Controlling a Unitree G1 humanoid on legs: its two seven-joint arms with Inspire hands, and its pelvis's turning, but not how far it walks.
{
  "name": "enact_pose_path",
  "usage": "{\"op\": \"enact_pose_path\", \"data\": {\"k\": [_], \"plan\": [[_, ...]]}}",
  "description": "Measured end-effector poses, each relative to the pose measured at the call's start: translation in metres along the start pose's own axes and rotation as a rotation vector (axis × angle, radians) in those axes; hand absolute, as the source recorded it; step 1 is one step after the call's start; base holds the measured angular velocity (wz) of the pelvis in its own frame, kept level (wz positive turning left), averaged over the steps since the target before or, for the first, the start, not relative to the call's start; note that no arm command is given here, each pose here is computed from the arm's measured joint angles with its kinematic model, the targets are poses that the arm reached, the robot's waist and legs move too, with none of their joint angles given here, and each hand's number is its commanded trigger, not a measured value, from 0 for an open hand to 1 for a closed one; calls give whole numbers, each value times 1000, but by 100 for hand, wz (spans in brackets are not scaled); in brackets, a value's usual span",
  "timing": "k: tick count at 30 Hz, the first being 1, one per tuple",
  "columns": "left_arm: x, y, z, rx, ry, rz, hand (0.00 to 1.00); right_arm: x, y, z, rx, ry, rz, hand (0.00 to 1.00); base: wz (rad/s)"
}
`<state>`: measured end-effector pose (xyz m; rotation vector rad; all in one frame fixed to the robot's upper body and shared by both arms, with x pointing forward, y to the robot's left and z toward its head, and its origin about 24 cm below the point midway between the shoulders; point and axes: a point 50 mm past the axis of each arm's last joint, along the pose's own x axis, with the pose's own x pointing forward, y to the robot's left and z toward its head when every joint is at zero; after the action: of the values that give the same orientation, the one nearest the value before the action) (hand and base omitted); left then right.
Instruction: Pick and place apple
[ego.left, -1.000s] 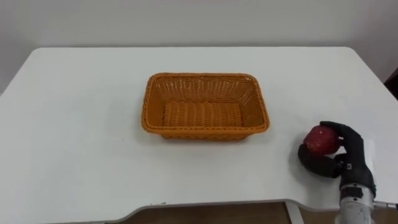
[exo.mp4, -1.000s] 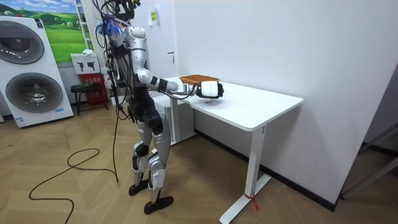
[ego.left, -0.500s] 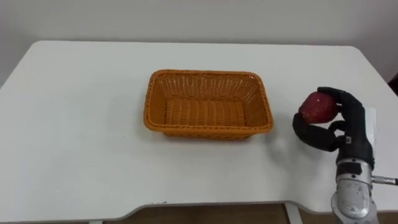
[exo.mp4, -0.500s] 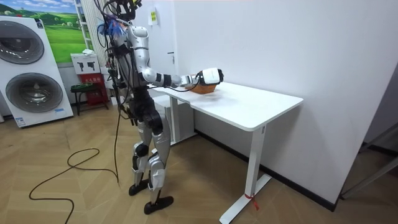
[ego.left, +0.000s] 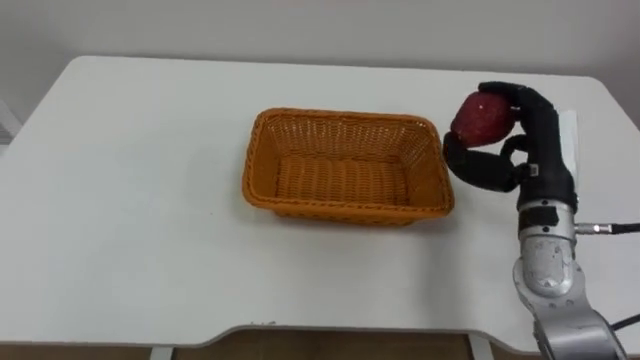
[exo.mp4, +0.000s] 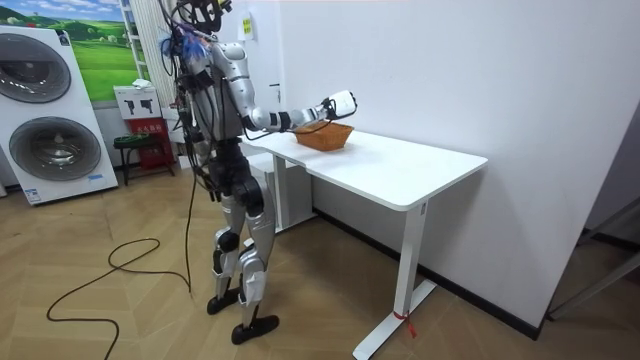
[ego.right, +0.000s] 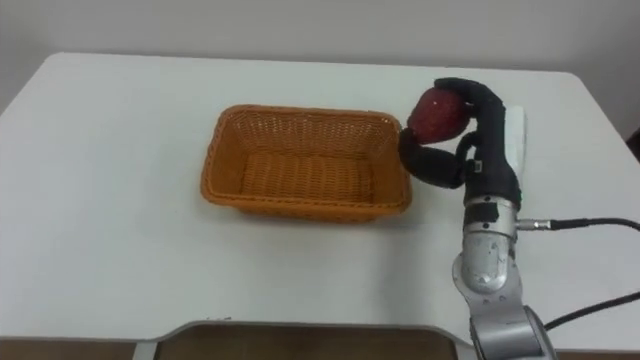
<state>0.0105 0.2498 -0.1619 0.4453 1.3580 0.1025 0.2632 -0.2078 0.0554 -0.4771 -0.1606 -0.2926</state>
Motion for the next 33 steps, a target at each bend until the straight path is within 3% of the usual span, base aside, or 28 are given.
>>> {"op": "enact_pose_path", "data": {"k": [10, 11, 12, 13, 14, 15, 33], "plan": [[1, 0, 6, 2, -8, -13, 0, 0, 12, 4, -21, -17, 87, 100, 12], [2, 0, 7, 2, -7, -18, 0, 0, 12, 4, -29, -19, 88, 95, 10], [2, 0, 8, 3, -9, -23, 0, 1, 13, 5, -40, -26, 94, 86, 7], [2, 0, 9, 3, -10, -23, 0, 2, 14, 5, -46, -29, 101, 58, 0], [2, 0, 9, 4, -12, -23, 0, 3, 15, 6, -54, -34, 110, 52, 0], [2, 0, 11, 5, -15, -23, 0, 3, 15, 6, -57, -37, 116, 0, 0], [4, 1, 18, 46, -32, -37, 0, -3, 32, 7, -98, -40, 241, 0, 0]]}}
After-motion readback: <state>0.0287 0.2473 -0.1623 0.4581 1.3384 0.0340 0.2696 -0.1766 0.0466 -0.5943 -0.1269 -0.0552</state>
